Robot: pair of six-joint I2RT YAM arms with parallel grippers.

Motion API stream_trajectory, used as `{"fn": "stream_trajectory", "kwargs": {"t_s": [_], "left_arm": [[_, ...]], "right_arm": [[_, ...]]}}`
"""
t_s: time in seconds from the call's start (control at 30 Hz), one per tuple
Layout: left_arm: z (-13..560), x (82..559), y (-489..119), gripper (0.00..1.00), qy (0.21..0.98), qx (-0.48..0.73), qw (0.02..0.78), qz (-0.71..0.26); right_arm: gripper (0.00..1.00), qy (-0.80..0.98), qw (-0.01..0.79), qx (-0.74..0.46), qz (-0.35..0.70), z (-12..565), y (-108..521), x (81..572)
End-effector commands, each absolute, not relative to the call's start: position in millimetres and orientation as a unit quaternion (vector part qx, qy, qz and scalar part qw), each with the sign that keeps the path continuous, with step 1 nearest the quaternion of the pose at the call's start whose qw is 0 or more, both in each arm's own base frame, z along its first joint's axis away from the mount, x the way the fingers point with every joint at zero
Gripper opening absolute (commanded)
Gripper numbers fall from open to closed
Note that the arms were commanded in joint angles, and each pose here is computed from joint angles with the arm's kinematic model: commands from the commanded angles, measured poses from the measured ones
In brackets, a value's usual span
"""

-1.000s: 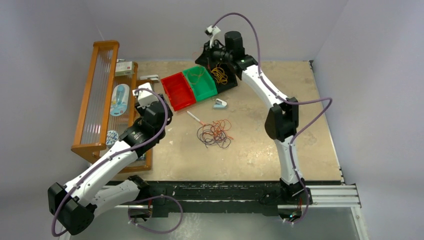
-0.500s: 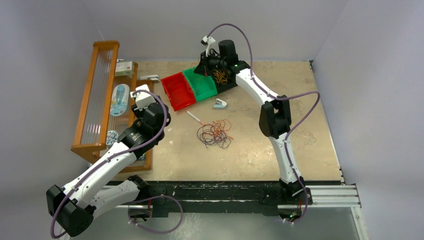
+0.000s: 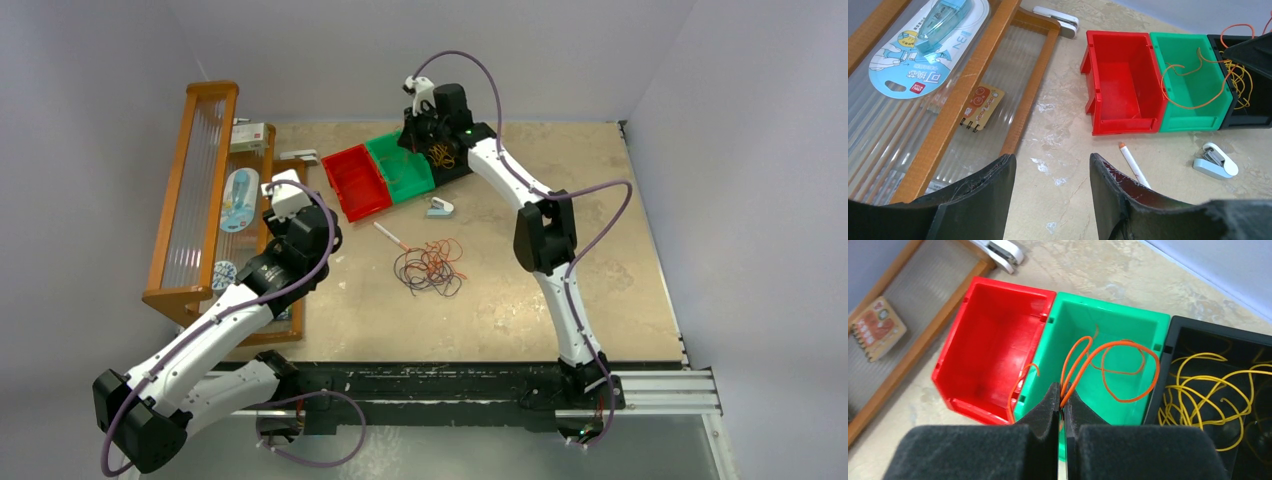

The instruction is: Untangle the cables

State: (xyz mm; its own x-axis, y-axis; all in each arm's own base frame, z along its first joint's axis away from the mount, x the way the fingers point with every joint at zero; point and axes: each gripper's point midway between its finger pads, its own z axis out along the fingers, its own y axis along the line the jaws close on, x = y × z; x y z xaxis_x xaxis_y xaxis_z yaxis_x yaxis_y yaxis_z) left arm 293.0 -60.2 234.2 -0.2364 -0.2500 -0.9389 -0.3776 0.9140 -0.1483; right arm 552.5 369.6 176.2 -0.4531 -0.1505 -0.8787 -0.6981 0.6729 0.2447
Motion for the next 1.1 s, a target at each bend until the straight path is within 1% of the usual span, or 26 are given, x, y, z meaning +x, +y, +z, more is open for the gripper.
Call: {"fn": "stream_trajectory", "kwargs": {"t_s": [0.0, 0.2, 0.33, 0.57, 0.8, 1.07], "left_arm": [[250, 297, -60, 0.55, 0.772, -0.213, 0.597, 0.047], [248, 299, -62, 0.55, 0.775, -0.209, 0.595, 0.046], [248, 300, -64, 0.55, 0.776, -0.208, 0.594, 0.044], [245, 304, -68, 0.55, 0.780, -0.204, 0.591, 0.041], [243, 304, -69, 0.55, 0.781, -0.203, 0.589, 0.041], [241, 304, -70, 0.55, 0.782, -0.201, 0.588, 0.041]], "right_arm": [[0.00, 0.789, 0.496, -0.267, 0.245, 194, 355, 575], [0.00, 0.790, 0.525, -0.248, 0.200, 201, 331, 595], [0.00, 0.790, 0.533, -0.231, 0.198, 206, 316, 605], [0.00, 0.788, 0.536, -0.230, 0.196, 204, 314, 608], [0.00, 0.772, 0.520, -0.271, 0.247, 197, 341, 586], [0.00, 0.749, 0.504, -0.325, 0.282, 190, 381, 563]]}}
